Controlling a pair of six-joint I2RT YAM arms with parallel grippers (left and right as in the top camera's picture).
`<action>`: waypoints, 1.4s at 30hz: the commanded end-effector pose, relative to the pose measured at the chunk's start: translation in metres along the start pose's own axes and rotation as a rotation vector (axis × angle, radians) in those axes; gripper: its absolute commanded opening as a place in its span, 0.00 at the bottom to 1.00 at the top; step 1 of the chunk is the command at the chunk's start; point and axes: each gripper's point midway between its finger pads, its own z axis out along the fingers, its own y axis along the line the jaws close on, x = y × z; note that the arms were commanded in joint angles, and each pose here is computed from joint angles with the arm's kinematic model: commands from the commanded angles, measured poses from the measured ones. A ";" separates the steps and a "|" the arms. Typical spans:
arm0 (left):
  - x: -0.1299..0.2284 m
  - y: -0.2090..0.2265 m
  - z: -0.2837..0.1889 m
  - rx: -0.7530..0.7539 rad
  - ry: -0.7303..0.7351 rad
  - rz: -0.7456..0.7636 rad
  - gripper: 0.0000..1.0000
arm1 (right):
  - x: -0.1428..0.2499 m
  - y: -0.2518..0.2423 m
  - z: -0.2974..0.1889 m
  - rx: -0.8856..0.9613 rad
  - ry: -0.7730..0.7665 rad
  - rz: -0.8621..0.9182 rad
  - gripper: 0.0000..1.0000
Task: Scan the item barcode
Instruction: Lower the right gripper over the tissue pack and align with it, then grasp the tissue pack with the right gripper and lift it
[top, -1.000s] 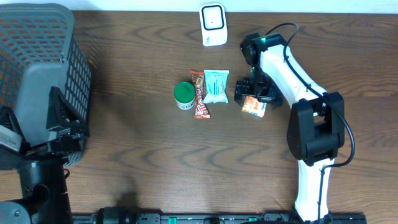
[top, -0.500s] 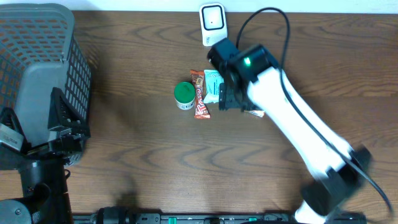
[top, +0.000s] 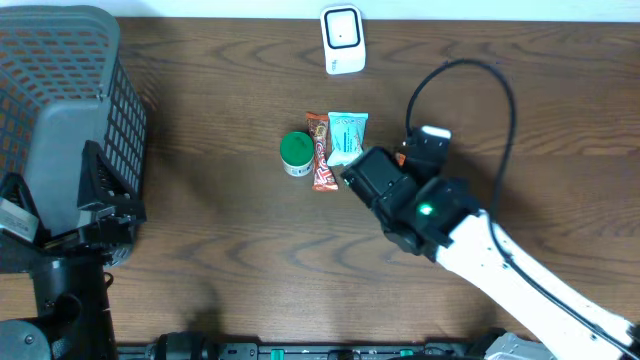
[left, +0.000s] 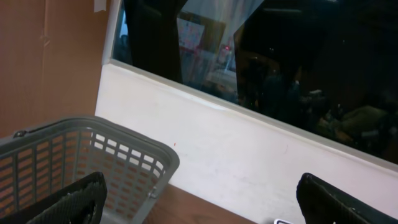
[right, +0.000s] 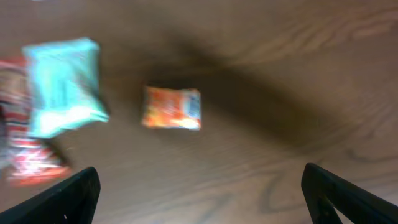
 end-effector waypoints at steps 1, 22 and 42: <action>0.000 0.002 -0.001 -0.010 -0.004 -0.001 0.98 | 0.013 -0.008 0.020 0.047 -0.020 -0.046 0.99; 0.002 0.003 -0.002 -0.013 0.006 0.001 0.98 | 0.040 0.032 0.131 -0.085 0.134 -0.144 0.99; 0.005 0.004 -0.002 -0.018 0.020 0.003 0.98 | 0.067 0.029 0.177 -0.079 0.245 -0.089 0.98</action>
